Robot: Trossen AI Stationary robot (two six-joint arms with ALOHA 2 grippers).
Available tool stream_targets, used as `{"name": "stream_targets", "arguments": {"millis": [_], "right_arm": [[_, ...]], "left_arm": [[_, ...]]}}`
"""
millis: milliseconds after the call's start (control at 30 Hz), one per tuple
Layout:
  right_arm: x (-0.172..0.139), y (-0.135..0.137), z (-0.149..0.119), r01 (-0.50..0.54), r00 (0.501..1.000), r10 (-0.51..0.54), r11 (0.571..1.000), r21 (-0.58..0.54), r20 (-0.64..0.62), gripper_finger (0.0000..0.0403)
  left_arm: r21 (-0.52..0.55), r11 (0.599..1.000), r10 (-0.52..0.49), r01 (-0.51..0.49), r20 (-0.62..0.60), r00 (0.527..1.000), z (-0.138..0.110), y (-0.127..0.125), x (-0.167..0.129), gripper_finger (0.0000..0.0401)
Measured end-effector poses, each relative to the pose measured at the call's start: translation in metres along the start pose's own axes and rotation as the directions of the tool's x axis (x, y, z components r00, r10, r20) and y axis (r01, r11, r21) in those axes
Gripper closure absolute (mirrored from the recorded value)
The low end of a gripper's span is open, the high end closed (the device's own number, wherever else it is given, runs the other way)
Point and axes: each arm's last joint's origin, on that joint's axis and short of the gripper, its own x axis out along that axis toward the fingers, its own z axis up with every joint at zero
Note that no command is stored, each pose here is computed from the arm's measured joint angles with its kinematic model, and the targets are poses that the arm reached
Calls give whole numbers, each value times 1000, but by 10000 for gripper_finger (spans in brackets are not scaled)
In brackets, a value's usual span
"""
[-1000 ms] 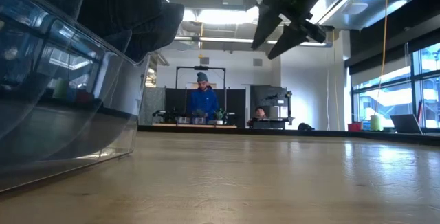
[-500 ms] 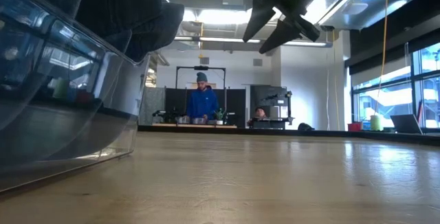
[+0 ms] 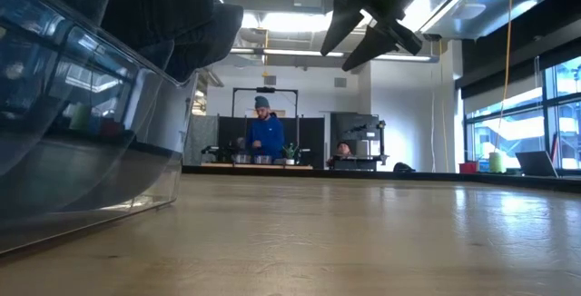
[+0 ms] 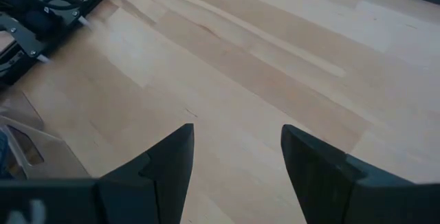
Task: Pick & Place hat
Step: Put the red cap into the left transparent bin, then return to Home Position
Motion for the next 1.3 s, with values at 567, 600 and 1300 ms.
{"name": "stream_targets", "arguments": {"millis": [567,600,1300], "right_arm": [[0,0,0,-5,1000,5,1000,-1,-7,183],[0,0,0,-5,1000,5,1000,-1,-7,183],[-20,6,13,-219,975,218,938,-269,-35,183]], "left_arm": [[23,999,48,-48,11,999,-1,18,-11,283],[19,999,49,-49,23,999,-1,22,-15,272],[-31,961,-157,276,759,631,-3,167,-130,237]]}}
